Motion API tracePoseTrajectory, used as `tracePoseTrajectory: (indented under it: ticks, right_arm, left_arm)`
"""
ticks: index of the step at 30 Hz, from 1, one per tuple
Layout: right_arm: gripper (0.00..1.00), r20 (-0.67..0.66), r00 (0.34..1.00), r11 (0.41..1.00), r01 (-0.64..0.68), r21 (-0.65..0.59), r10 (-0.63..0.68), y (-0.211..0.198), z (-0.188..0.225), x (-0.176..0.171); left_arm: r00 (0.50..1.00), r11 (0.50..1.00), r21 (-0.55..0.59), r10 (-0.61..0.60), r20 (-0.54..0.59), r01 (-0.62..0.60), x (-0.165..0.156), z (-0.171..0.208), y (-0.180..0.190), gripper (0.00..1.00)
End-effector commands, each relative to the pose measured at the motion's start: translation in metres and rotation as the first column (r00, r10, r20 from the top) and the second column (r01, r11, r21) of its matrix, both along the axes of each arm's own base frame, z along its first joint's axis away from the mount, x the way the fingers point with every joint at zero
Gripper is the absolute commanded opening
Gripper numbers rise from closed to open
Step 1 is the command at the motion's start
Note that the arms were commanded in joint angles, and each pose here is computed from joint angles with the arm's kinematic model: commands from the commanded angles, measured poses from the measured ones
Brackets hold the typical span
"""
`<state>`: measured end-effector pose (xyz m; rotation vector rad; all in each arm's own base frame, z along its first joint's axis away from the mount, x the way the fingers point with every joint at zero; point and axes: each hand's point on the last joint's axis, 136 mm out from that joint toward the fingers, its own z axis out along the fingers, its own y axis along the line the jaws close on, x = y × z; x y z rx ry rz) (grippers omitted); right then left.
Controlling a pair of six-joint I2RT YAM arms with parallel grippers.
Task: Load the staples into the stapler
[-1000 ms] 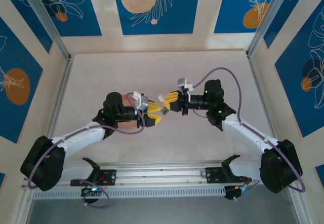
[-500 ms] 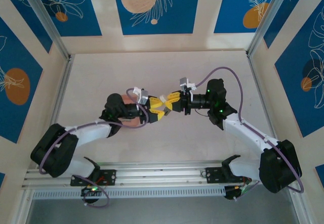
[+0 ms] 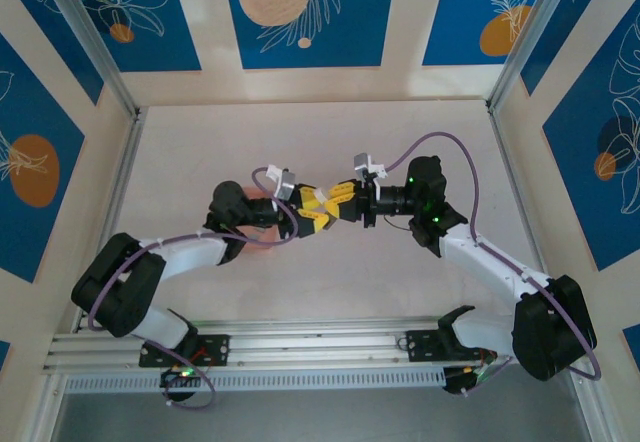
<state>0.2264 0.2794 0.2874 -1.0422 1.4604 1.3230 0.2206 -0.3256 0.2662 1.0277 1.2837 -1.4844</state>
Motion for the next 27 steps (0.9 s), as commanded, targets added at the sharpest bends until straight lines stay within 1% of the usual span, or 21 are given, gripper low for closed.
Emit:
tracePoseTrajectory:
  ticks: [1,11,17,19,22,23,24,25,27]
  right_arm:
    - [0.0,0.009,1.0,1.0,-0.014,0.01,0.014,0.004,0.002,-0.001]
    - [0.0,0.005,1.0,1.0,-0.018,0.013,0.018,0.007,0.002,-0.003]
    - [0.0,0.0,1.0,1.0,-0.02,0.013,0.02,0.007,0.002,-0.004]
    - [0.0,0.0,1.0,1.0,-0.012,0.014,0.012,0.007,0.002,-0.003]
    - [0.0,-0.006,1.0,1.0,0.004,0.01,-0.003,0.006,0.002,-0.002]
    - [0.02,-0.01,1.0,1.0,0.015,0.008,-0.015,0.005,0.002,-0.001]
    - [0.08,-0.02,0.999,0.999,0.035,0.001,-0.035,0.004,0.001,0.001]
    - [0.17,-0.034,0.997,0.998,0.063,-0.007,-0.064,0.002,0.0,0.003]
    - [0.3,-0.073,0.986,0.989,0.149,-0.022,-0.15,-0.003,0.001,0.013]
  left_arm:
    - [0.996,0.998,-0.016,-0.063,0.056,0.064,-0.009,0.01,-0.007,0.52]
    - [0.995,0.996,-0.02,-0.083,0.054,0.084,-0.011,0.008,-0.014,0.46]
    - [0.996,0.997,-0.024,-0.072,0.056,0.074,-0.01,0.008,-0.014,0.29]
    - [0.997,0.998,-0.023,-0.053,0.047,0.054,-0.008,0.008,-0.014,0.23]
    - [1.0,1.0,-0.013,0.006,0.025,-0.006,0.0,0.006,-0.013,0.18]
    - [0.999,0.999,-0.004,0.033,0.015,-0.033,0.004,0.005,-0.012,0.17]
    - [0.998,0.998,0.011,0.069,-0.001,-0.069,0.008,0.003,-0.011,0.15]
    - [0.994,0.994,0.03,0.105,-0.021,-0.104,0.013,0.0,-0.01,0.13]
    - [0.975,0.975,0.102,0.207,-0.082,-0.198,0.026,-0.009,-0.005,0.11]
